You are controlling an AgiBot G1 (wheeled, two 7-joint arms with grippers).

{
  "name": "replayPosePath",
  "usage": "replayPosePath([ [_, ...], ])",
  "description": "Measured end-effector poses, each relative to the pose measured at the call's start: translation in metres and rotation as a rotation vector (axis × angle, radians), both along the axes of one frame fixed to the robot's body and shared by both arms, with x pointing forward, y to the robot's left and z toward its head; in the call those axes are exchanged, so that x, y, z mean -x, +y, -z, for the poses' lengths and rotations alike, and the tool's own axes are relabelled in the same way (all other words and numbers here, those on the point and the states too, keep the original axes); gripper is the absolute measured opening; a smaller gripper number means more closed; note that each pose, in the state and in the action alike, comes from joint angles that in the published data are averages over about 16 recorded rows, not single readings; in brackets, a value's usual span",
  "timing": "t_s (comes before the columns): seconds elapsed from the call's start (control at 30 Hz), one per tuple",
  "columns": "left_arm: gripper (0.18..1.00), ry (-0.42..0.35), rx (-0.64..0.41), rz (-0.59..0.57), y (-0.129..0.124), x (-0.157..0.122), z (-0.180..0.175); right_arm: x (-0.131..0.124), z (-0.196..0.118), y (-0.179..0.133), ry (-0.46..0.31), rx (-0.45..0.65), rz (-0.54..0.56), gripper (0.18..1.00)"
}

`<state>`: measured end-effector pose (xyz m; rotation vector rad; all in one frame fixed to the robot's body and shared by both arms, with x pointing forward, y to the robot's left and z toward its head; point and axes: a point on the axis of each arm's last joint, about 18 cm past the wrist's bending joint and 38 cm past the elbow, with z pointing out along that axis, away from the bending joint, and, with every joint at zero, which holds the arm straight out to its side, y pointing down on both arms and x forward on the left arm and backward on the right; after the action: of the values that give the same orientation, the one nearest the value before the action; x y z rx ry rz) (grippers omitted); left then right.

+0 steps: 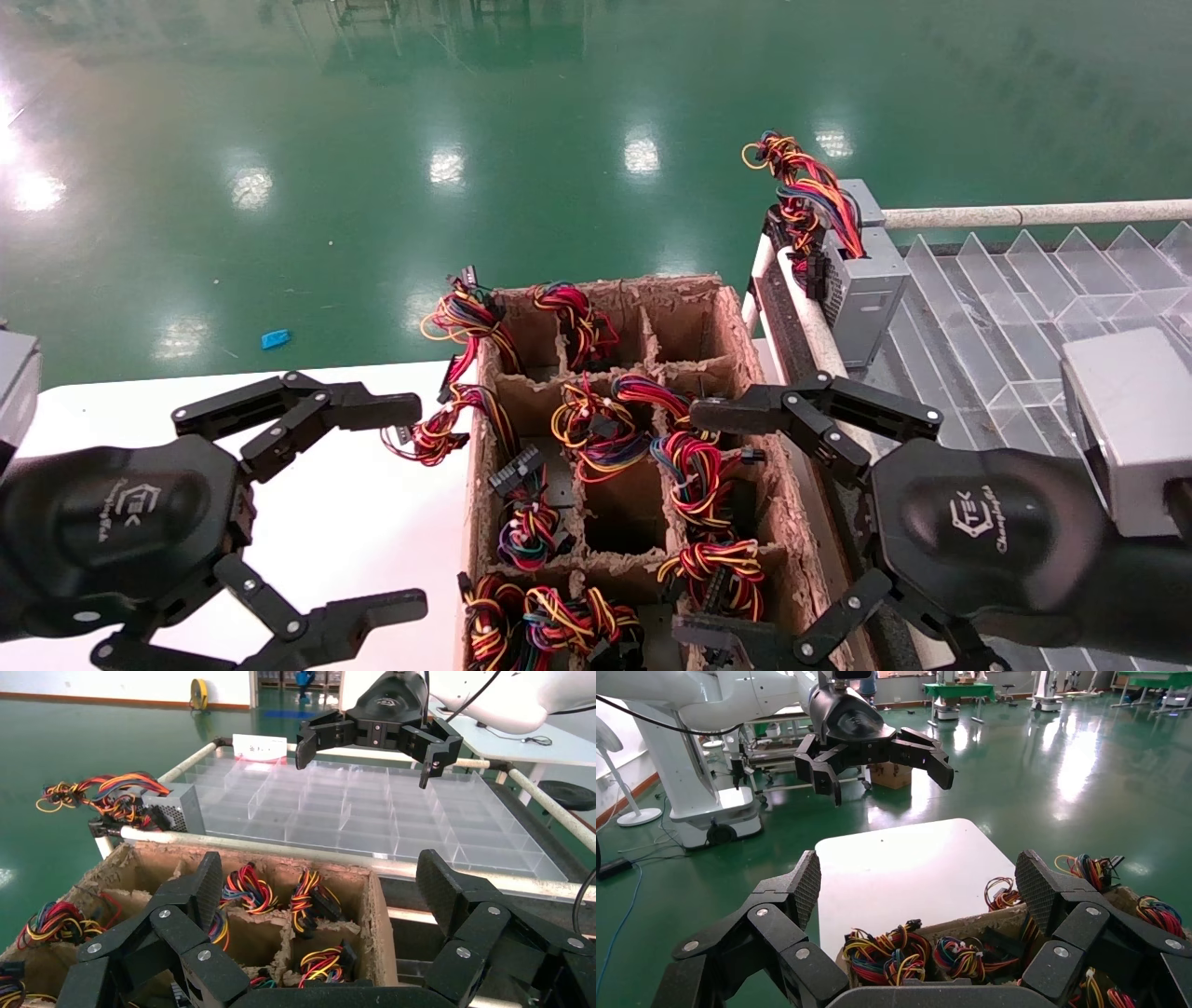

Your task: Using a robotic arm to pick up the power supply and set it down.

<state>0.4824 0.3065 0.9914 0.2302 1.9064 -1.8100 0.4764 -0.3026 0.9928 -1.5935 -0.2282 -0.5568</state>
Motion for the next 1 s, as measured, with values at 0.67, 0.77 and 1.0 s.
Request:
replayPosePath([
  [0.67, 0.979, 0.0, 0.0, 0.0, 0.0, 0.0, 0.0, 0.0, 0.0, 0.0, 0.0, 0.0, 0.0, 1.0],
  [0.77, 0.986, 0.0, 0.0, 0.0, 0.0, 0.0, 0.0, 0.0, 0.0, 0.0, 0.0, 0.0, 0.0, 1.0],
  [1.0, 0.999, 0.0, 0.0, 0.0, 0.0, 0.0, 0.0, 0.0, 0.0, 0.0, 0.0, 0.0, 0.0, 1.0],
])
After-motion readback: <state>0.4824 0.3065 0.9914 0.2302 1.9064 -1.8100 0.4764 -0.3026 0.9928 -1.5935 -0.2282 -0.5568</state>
